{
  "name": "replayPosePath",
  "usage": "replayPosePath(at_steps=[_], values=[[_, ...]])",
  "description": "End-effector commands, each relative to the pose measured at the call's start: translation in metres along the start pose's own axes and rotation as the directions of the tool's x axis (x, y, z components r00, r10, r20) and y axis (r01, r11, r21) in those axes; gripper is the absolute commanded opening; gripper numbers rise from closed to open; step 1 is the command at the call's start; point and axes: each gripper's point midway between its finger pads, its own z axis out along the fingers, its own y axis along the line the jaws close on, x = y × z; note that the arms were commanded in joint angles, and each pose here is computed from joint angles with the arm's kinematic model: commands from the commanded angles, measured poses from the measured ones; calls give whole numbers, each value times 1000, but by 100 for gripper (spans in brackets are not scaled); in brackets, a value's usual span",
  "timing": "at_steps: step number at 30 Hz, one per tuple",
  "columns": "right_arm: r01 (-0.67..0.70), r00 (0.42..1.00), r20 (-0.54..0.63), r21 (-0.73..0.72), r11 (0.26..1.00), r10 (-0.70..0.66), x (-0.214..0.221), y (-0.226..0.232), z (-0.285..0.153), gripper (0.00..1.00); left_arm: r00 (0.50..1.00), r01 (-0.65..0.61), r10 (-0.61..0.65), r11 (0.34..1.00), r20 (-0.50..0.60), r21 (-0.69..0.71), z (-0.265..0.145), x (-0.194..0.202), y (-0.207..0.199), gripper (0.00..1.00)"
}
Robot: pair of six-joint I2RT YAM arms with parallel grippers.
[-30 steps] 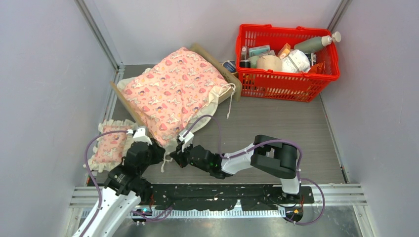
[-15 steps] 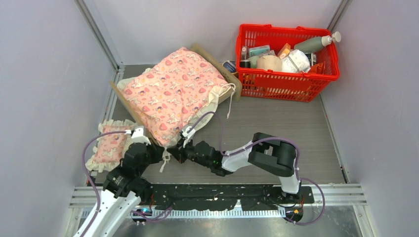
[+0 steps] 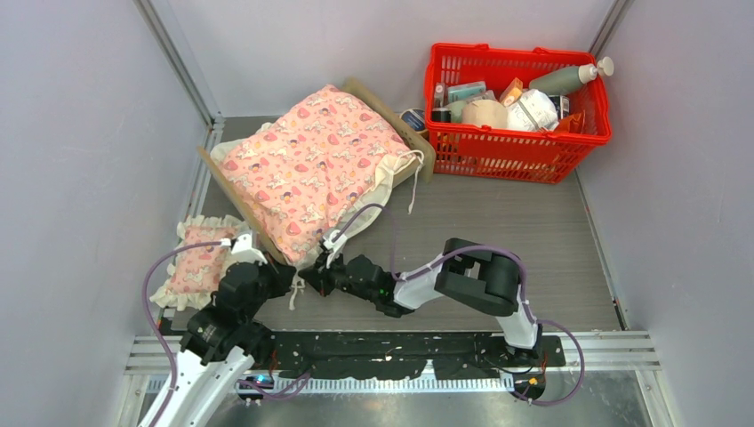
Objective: Set up the pet bed
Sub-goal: Tie the ropes to the bed frame.
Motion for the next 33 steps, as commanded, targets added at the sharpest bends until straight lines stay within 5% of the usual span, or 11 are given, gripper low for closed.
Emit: replayPosePath(at_steps=[1,16,33], values=[[-6,995,101,-78,997,13,-30,22,15,5,998,19,-20,1000,53,19,-10,-18,-8,0],[-31,999,46,16,999,30,-16,3,12,5,990,-130,134,987,35,-100,7,-20,11,29],[-87,996,40,75,993,84,-3,-13,-9,5,967,-239,250,953,39,-186,20,-28,9,30]])
